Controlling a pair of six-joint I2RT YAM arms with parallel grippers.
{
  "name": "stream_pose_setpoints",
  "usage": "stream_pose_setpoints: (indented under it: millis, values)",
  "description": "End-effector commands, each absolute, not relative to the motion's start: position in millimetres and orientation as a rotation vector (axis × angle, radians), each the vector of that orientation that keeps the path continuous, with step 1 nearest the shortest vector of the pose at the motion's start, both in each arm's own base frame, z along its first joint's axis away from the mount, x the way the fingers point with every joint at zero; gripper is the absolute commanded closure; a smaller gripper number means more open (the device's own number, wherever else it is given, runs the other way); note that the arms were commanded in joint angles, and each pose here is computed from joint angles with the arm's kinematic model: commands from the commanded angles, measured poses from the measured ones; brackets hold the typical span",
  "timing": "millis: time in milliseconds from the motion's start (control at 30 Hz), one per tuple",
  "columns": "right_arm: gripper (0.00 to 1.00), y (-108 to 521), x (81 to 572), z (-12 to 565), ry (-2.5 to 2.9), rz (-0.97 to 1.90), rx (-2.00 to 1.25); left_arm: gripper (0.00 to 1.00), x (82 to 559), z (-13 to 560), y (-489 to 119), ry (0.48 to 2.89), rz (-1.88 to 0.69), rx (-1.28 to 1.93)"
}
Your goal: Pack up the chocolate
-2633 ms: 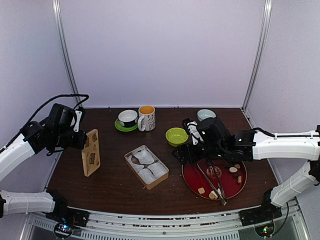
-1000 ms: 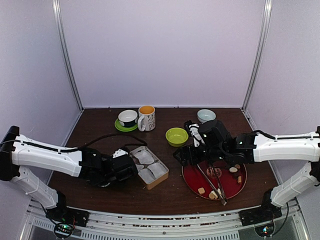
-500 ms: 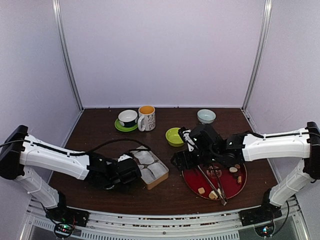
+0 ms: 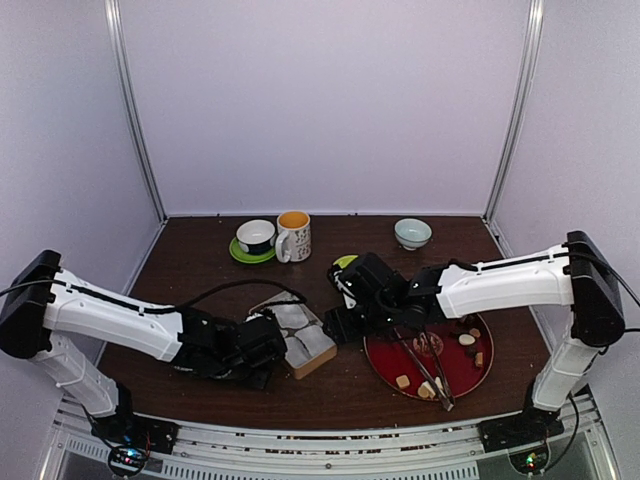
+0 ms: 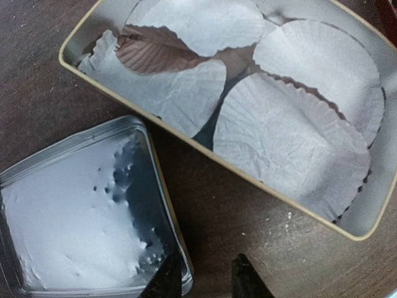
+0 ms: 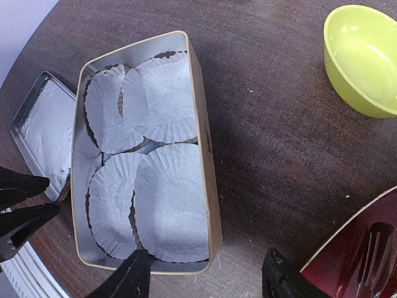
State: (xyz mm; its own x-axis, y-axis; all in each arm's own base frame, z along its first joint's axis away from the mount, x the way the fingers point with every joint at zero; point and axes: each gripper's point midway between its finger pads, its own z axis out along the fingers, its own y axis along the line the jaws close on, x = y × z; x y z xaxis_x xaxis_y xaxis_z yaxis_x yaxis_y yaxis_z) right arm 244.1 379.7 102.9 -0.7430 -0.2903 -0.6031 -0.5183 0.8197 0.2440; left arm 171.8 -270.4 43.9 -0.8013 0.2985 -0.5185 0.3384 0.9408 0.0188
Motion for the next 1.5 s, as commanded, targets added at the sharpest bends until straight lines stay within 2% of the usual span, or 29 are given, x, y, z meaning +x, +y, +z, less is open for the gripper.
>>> stream_pose_setpoints:
  millis: [0,267,467,600,900,1133,1333,1467]
  values:
    - [0.42,388,248,99,2.446,0.482,-0.6,0.7,178,71,-275,2.497,-0.25,0.378]
    - [0.61,393,263,82,2.483,0.366,-0.527,0.7,200,77,-249,2.486,-0.447,0.202]
    - [0.68,401,269,71,2.498,0.348,-0.505,0.68,211,87,-236,2.461,-0.475,0.168]
    - [0.7,405,270,63,2.509,0.343,-0.508,0.68,214,77,-224,2.484,-0.527,0.116]
    - [0.99,387,272,69,2.509,0.297,-0.384,0.67,230,78,-212,2.477,-0.534,0.052]
    - [1.0,367,255,83,2.483,0.385,-0.25,0.67,244,86,-223,2.482,-0.49,0.113]
    - [1.0,338,244,82,2.483,0.223,-0.184,0.66,252,94,-242,2.472,-0.535,0.178]
    - [0.91,336,238,73,2.505,0.212,-0.189,0.65,253,94,-257,2.482,-0.574,0.246]
